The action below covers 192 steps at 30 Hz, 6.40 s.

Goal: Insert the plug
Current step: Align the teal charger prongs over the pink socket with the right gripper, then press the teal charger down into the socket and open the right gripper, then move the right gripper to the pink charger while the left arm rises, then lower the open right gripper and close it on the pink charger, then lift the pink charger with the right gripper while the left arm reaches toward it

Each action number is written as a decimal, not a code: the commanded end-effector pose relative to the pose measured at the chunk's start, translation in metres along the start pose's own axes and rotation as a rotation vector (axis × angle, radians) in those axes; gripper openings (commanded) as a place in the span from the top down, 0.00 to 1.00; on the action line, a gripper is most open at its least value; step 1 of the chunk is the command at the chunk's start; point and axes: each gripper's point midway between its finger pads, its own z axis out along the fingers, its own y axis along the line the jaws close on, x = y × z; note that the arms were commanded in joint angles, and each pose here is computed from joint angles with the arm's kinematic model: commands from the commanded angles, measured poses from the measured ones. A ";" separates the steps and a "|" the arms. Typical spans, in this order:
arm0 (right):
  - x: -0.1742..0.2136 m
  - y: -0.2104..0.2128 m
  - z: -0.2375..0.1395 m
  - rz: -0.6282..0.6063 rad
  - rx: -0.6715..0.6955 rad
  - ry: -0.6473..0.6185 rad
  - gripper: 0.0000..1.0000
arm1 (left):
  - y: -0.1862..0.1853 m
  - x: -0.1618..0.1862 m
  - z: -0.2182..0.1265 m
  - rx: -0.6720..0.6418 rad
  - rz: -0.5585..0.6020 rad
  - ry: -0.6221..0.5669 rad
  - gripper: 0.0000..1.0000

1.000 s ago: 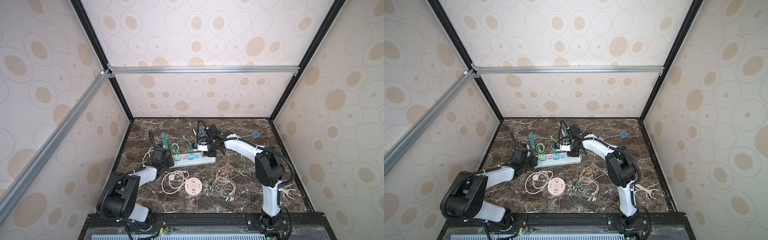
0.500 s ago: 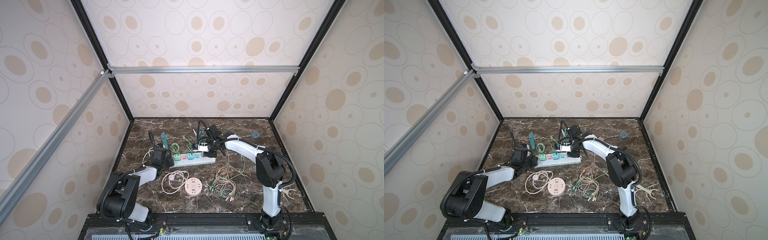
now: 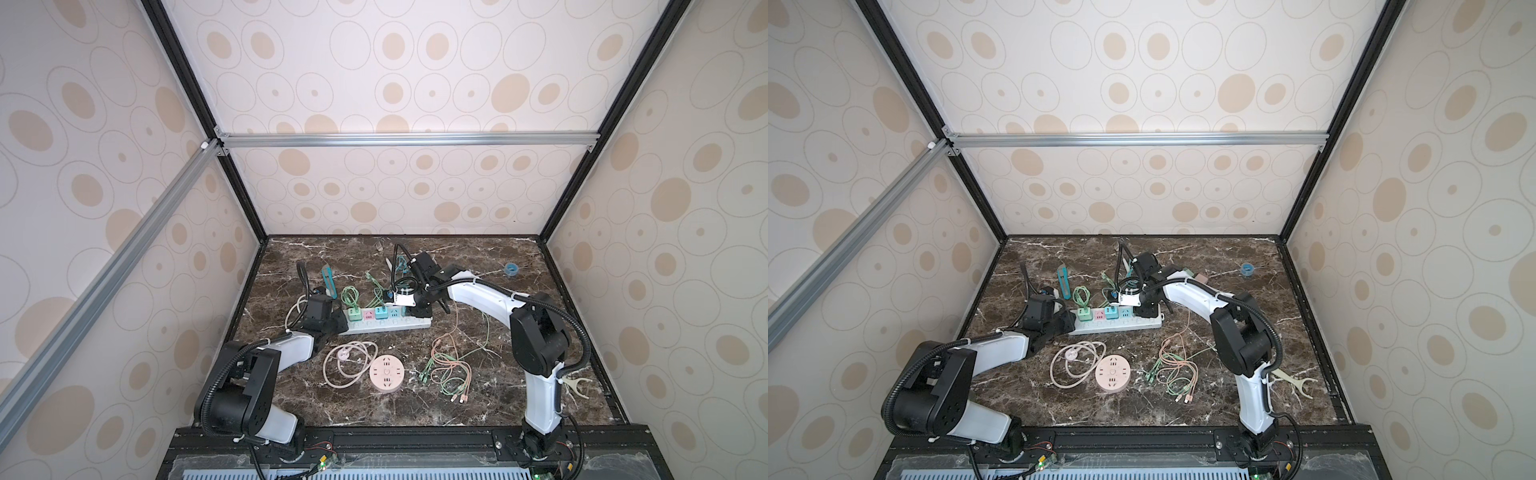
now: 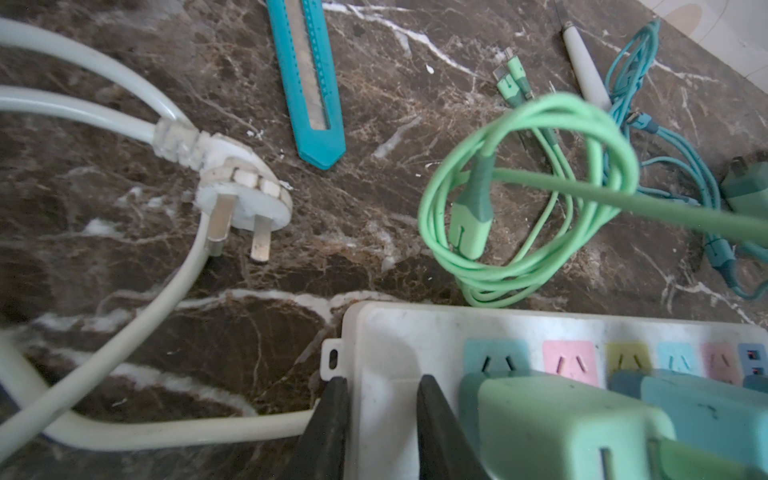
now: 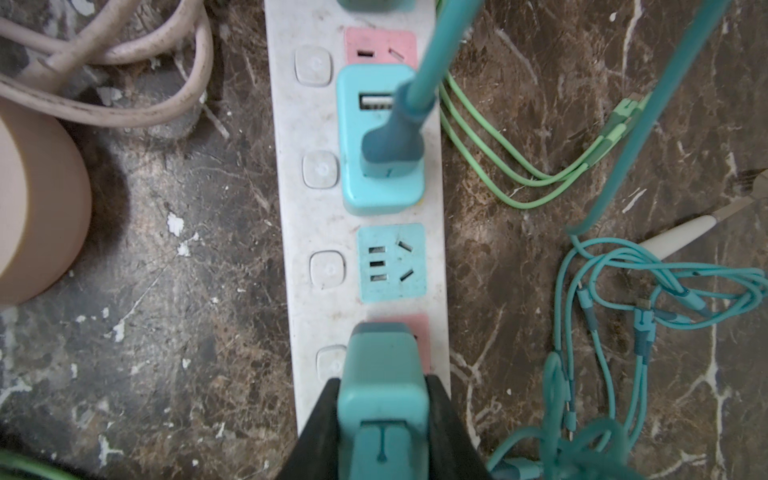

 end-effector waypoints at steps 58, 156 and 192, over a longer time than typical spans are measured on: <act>0.025 0.001 0.039 0.068 -0.056 0.076 0.89 | -0.007 -0.023 -0.033 0.011 0.044 -0.041 0.68; 0.247 -0.142 -0.019 1.847 0.686 -0.089 0.35 | -0.029 -0.057 -0.117 0.119 0.091 -0.246 0.20; 0.137 -0.146 -0.117 1.208 0.497 -0.532 0.61 | -0.090 -0.058 -0.131 0.437 0.177 -0.206 0.19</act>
